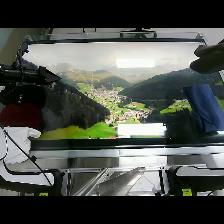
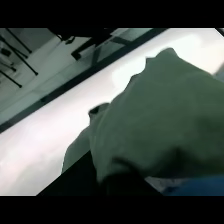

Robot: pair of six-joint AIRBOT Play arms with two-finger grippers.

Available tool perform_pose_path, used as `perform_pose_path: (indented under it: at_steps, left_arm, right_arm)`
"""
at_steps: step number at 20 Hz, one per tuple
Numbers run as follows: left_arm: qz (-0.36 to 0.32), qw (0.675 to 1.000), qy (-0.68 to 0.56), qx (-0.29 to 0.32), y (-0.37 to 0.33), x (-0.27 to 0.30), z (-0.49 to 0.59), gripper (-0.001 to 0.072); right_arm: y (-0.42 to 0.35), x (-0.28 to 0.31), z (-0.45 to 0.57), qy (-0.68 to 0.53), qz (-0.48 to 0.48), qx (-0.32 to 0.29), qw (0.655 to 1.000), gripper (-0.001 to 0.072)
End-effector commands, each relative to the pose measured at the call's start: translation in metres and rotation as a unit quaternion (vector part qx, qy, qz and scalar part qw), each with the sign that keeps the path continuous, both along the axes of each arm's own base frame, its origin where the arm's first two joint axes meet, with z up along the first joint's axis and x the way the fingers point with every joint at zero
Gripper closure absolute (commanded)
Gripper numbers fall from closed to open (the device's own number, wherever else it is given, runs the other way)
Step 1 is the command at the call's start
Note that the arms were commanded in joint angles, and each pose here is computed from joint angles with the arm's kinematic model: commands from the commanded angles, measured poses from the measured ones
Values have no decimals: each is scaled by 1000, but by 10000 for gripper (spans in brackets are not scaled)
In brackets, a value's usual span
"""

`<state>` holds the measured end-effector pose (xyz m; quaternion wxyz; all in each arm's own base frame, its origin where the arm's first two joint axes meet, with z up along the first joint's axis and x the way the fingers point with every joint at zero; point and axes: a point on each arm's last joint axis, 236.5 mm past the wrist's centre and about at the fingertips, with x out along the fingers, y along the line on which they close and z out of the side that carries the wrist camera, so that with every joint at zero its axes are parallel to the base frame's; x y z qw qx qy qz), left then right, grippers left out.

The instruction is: Fold the shirts.

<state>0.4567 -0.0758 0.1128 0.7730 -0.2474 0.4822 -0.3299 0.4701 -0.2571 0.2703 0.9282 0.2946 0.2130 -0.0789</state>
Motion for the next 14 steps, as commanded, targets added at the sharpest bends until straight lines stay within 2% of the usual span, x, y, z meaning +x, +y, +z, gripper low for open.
perform_pose_path:
  at_steps: [1,3,5,6,8,10,13,14]
  left_arm:
    - [-3,1000,-4,2,-8,2,0,690]
    - [-17,1000,-4,2,-20,-1,0,690]
    - [-32,999,-1,1,-30,-5,-1,690]
    - [-40,999,1,1,-36,-7,-1,691]
    - [-54,999,5,0,-44,-13,-1,691]
    - [-65,998,8,0,-49,-17,-1,690]
    - [-65,998,8,0,-49,-17,-1,690]
    - [-65,998,8,0,-49,-17,-1,690]
  right_arm:
    - [-11,-48,-103,160,-3,105,981,696]
    - [0,-96,-168,277,-18,176,944,696]
    - [18,-162,-228,415,-49,244,875,695]
    - [25,-193,-251,473,-66,264,838,695]
    - [28,-233,-285,542,-91,259,794,695]
    - [23,-241,-305,550,-101,245,792,695]
    - [5,-225,-312,518,-112,212,821,674]
    - [3,-223,-313,514,-110,207,825,480]
